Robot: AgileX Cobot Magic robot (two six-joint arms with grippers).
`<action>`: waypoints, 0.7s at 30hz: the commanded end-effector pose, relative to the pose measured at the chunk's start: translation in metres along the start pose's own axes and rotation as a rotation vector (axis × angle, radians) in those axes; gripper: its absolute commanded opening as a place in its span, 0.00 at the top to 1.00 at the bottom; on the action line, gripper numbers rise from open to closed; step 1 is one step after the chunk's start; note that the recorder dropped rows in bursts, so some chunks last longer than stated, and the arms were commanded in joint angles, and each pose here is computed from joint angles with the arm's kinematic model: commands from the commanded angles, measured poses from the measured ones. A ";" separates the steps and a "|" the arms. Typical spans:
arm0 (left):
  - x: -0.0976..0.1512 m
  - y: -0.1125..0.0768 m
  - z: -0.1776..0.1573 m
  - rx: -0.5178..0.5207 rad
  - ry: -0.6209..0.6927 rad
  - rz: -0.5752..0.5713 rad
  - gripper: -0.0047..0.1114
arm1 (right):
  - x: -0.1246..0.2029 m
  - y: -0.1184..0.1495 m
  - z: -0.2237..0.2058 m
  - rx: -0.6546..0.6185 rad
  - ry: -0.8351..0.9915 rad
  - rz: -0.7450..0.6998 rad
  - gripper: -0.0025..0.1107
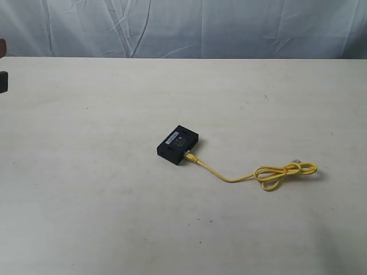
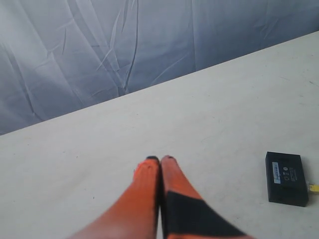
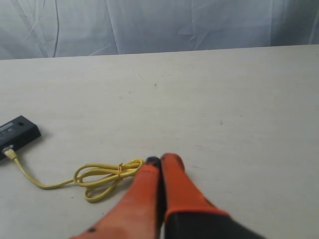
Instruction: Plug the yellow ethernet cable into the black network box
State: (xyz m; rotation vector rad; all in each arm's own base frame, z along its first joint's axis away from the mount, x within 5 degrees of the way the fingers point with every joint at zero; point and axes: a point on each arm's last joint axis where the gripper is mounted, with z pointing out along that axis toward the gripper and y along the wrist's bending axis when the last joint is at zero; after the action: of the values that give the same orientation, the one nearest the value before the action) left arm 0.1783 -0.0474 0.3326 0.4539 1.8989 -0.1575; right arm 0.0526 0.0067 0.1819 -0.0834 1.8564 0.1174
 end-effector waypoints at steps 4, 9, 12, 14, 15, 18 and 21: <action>0.002 0.000 0.000 0.001 0.004 0.000 0.96 | 0.001 0.000 0.000 0.004 -0.013 0.000 0.98; 0.002 0.000 0.000 0.001 0.004 0.000 0.96 | 0.001 0.000 0.000 0.004 -0.013 0.000 0.98; 0.005 0.001 -0.002 -0.015 0.017 0.067 0.96 | 0.001 0.000 0.000 0.004 -0.013 0.000 0.98; 0.021 0.003 -0.009 -0.065 0.011 0.072 0.96 | 0.001 0.000 0.000 0.004 -0.013 0.000 0.98; 0.030 0.005 -0.013 -0.094 0.002 0.052 0.96 | 0.001 0.000 0.000 0.004 -0.013 0.000 0.98; 0.086 0.010 -0.030 -0.270 -0.047 -0.017 0.96 | 0.001 0.000 0.000 0.004 -0.013 0.000 0.98; 0.124 0.004 -0.044 -0.357 -0.110 -0.013 0.96 | 0.001 0.000 0.000 0.004 -0.013 0.000 0.98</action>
State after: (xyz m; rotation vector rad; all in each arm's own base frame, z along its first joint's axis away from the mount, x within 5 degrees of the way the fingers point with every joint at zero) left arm 0.1189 -0.0053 0.2510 0.2394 1.8353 0.1062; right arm 0.0526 0.0067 0.1819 -0.0834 1.8564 0.1174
